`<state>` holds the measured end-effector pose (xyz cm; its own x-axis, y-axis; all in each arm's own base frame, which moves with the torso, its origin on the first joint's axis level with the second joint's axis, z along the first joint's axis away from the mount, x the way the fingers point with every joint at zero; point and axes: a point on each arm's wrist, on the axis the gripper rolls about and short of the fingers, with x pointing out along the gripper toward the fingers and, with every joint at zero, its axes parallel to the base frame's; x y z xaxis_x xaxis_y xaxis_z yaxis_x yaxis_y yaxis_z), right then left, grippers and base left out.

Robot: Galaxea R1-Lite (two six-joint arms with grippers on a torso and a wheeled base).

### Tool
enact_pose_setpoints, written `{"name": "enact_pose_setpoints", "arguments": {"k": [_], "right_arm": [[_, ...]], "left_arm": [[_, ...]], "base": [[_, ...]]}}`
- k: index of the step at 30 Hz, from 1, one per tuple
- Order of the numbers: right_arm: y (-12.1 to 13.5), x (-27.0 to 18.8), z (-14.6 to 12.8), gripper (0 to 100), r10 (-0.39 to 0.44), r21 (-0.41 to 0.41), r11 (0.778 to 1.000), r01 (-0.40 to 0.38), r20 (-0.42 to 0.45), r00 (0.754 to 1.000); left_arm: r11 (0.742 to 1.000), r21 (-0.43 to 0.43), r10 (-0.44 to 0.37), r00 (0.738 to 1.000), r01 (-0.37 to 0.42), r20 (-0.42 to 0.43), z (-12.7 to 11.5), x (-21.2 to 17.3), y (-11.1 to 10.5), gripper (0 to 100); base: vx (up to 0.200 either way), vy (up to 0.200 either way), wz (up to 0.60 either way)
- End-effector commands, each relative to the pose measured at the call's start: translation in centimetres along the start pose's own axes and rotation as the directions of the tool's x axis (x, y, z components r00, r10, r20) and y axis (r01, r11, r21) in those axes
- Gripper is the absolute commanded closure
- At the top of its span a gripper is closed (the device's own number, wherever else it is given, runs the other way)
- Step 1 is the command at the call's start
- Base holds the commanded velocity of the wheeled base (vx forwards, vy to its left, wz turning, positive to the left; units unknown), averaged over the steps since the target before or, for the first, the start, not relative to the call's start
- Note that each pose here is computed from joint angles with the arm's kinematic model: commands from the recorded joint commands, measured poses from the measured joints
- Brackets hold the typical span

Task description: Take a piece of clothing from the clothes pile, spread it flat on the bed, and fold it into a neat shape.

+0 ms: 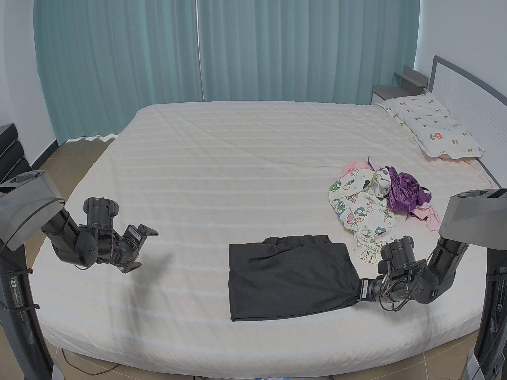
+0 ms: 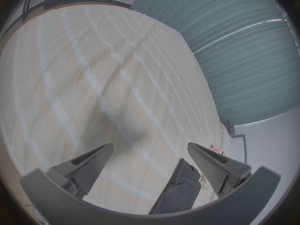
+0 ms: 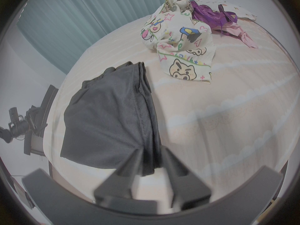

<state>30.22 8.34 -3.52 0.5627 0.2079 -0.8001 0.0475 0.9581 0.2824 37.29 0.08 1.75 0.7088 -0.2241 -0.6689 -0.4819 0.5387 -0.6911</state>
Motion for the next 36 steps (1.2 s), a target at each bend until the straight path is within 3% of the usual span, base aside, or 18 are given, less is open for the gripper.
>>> {"name": "enact_pose_setpoints", "arguments": {"k": [1,5,10,20,30,31,36], "right_arm": [[0.0,-0.1,0.2,0,0.005,-0.001,1.000,-0.005,0.009,1.000],[1.0,-0.9,2.5,0,0.048,0.010,0.999,-0.049,0.102,0.994],[3.1,0.6,7.1,0,0.106,0.105,0.986,-0.134,0.233,0.967],[4.3,7.5,9.3,0,0.053,0.195,0.976,-0.102,0.242,0.969],[4.7,8.3,10.2,0,0.047,0.198,0.976,-0.095,0.233,0.971],[4.7,8.4,10.3,100,0.046,0.198,0.976,-0.094,0.232,0.972],[4.8,8.4,10.3,100,0.040,0.200,0.976,-0.086,0.220,0.975]], "left_arm": [[1.000,-0.001,0.001,1.000,-0.001,0.002,0.0,0.0,0.0,0],[1.000,-0.001,0.001,1.000,-0.001,0.002,0.0,0.0,0.0,0],[1.000,-0.001,0.002,1.000,-0.002,0.001,0.0,0.1,0.1,0],[1.000,-0.003,0.004,1.000,-0.004,0.000,0.0,0.1,0.1,0],[1.000,-0.003,0.004,1.000,-0.004,0.000,0.0,0.1,0.1,0],[1.000,-0.003,0.004,1.000,-0.004,0.000,0.0,0.1,0.1,0],[1.000,-0.003,0.004,1.000,-0.004,0.000,0.0,0.1,0.1,0]], "base": [[0.000,0.000,0.00],[0.000,0.000,0.00],[0.000,0.000,0.00],[0.000,0.000,0.00],[0.000,0.000,0.00],[0.000,0.000,0.00],[0.000,0.000,0.00]]}}
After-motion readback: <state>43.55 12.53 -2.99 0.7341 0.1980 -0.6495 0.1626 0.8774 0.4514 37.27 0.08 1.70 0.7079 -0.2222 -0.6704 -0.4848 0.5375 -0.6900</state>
